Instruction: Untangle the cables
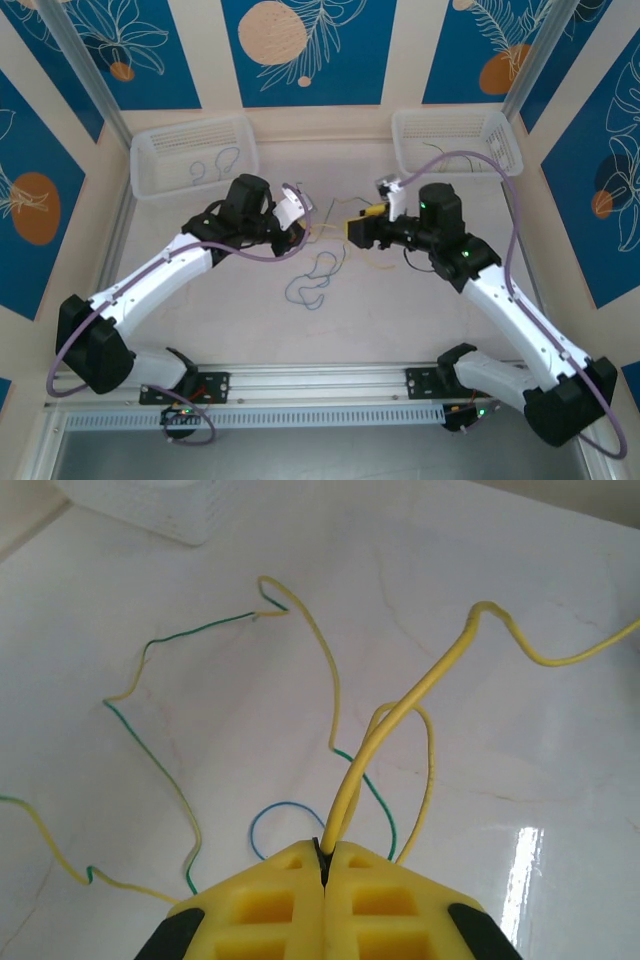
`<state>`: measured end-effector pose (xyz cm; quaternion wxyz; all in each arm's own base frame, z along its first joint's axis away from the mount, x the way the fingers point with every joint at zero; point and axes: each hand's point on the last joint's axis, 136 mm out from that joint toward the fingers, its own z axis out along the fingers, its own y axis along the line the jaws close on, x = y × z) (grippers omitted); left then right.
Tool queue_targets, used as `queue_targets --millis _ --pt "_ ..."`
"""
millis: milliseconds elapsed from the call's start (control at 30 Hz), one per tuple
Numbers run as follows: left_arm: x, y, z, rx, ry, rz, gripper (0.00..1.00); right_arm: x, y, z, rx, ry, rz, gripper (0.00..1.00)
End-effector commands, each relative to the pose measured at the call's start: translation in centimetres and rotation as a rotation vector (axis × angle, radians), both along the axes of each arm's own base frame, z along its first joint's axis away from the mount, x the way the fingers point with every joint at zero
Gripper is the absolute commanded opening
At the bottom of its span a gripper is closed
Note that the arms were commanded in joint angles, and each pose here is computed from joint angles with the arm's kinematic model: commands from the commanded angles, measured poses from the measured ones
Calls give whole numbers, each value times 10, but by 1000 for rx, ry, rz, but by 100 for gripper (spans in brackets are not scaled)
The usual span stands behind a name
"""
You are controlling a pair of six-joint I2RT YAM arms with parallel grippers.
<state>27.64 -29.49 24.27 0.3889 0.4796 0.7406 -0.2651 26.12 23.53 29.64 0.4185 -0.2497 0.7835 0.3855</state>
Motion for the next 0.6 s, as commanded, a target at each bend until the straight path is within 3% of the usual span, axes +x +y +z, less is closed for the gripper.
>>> queue_targets --millis 0,167,367,467,567 --pt "-19 -8 30 -52 -54 -103 0 -28 21 -8 -81 -44 203 68" --pt "-25 -9 36 -70 -71 -124 0 -39 35 -9 -72 -61 301 60" --pt "-27 -7 38 -78 -80 -125 0 -38 42 -15 -91 -44 319 17" --pt "-29 -6 41 -89 -94 -125 0 -37 42 -13 -88 -49 313 4" --pt "-28 -3 40 -86 -116 -118 0 -33 41 -9 -81 -53 288 0"
